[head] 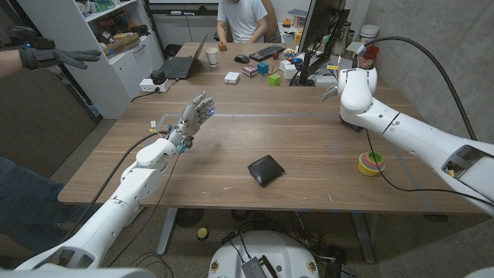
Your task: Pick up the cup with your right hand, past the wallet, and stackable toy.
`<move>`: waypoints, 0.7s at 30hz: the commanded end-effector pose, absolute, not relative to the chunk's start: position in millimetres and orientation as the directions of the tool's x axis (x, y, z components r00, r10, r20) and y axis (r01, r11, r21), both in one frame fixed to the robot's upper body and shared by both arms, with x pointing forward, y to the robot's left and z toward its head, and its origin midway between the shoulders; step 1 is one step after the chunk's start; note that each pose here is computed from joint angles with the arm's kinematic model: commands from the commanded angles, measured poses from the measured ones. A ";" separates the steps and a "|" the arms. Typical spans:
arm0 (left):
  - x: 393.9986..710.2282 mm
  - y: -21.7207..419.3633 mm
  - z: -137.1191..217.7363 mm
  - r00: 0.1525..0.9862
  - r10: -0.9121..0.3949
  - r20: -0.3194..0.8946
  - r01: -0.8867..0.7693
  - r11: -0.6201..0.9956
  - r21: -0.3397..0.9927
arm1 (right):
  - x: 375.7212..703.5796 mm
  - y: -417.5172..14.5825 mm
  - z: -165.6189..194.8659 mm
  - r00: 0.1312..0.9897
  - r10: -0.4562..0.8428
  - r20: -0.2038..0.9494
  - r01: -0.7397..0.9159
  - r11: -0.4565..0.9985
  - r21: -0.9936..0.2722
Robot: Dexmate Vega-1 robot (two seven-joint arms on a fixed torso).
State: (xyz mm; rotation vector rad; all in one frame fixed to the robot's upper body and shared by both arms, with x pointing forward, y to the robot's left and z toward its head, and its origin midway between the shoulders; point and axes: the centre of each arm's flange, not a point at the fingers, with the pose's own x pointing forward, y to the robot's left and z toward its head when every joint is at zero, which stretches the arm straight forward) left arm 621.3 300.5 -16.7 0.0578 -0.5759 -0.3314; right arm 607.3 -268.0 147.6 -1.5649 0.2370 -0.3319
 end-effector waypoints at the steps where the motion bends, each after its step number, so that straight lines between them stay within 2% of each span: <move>1: 613.3 304.9 -8.5 0.789 -0.313 0.528 0.262 0.950 0.171 | 620.5 -273.6 153.2 0.927 -0.373 0.033 0.030 -0.016 -0.999; 13: 610.7 307.3 18.4 0.777 -0.314 0.545 0.235 0.949 0.212 | 624.9 -287.8 154.5 0.927 -0.374 0.005 -0.001 -0.014 -1.000; 21: 610.2 309.7 16.4 0.789 -0.296 0.539 0.213 0.954 0.211 | 627.4 -301.8 152.0 0.916 -0.401 -0.018 -0.032 -0.028 -0.999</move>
